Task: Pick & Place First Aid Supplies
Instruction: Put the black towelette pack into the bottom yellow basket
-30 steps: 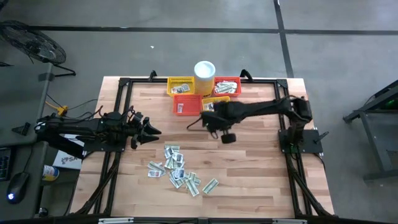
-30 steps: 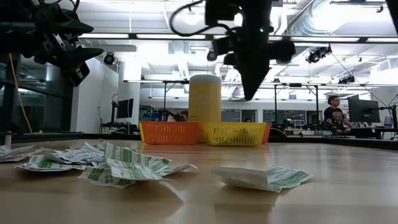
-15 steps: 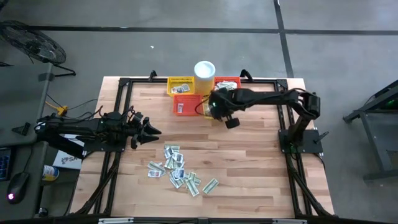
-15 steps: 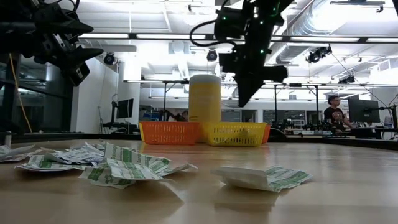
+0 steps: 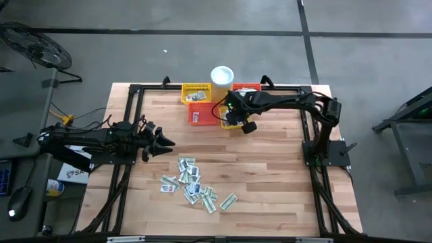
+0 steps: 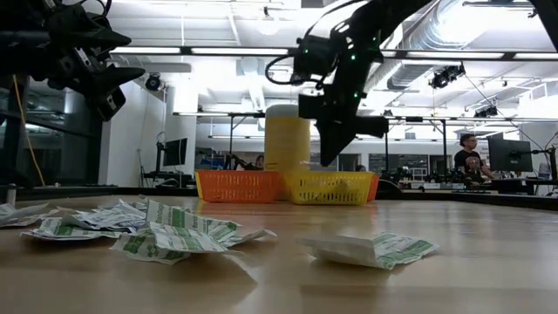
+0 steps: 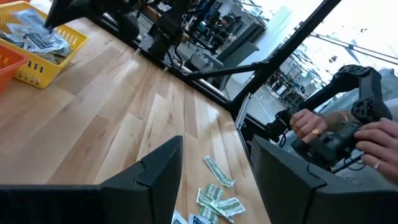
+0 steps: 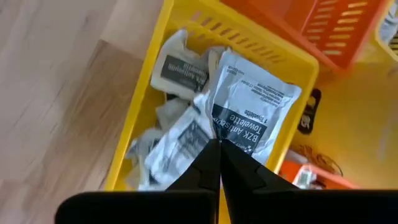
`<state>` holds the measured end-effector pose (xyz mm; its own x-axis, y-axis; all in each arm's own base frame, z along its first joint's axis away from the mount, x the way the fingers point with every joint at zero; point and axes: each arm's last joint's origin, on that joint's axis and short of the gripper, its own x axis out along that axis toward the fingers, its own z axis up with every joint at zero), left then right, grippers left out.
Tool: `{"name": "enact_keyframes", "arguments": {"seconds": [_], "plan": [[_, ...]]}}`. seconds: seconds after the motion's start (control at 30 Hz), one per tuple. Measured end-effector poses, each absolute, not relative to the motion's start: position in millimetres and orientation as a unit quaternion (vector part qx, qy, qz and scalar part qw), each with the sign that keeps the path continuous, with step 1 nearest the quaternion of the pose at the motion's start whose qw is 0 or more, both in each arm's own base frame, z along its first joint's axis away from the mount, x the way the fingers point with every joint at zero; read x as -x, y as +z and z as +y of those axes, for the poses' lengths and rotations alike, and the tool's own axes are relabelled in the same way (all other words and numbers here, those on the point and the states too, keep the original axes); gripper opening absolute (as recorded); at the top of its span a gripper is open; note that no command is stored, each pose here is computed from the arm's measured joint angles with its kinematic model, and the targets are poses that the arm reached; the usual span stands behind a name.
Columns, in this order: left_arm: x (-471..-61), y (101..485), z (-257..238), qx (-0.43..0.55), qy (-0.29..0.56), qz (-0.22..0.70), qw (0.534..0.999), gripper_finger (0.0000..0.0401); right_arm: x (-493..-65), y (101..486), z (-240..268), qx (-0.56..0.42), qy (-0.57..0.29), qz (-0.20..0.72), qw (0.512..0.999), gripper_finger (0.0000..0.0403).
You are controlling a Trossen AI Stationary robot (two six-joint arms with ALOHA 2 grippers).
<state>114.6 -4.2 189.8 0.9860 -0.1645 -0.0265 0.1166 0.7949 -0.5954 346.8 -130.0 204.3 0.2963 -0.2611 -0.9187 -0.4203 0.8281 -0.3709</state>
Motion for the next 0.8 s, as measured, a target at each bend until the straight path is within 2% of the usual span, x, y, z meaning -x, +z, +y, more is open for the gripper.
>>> {"name": "enact_keyframes", "arguments": {"seconds": [0.2,0.37,0.6,0.8], "plan": [[-115,190,-4,0.311,-0.074,0.038,0.947,0.0191,-352,191,-132,0.279,0.053,0.6,0.748,0.0001],[-115,190,-4,0.311,-0.075,0.039,0.947,0.0191,-352,191,-132,0.27,0.048,0.6,0.752,0.0021],[-115,190,-4,0.311,-0.074,0.039,0.947,0.0191,-351,191,-131,0.238,0.024,0.602,0.762,0.0084],[-115,190,-4,0.311,-0.074,0.039,0.947,0.0191,-350,208,-121,0.191,-0.029,0.586,0.787,0.0146]]}}
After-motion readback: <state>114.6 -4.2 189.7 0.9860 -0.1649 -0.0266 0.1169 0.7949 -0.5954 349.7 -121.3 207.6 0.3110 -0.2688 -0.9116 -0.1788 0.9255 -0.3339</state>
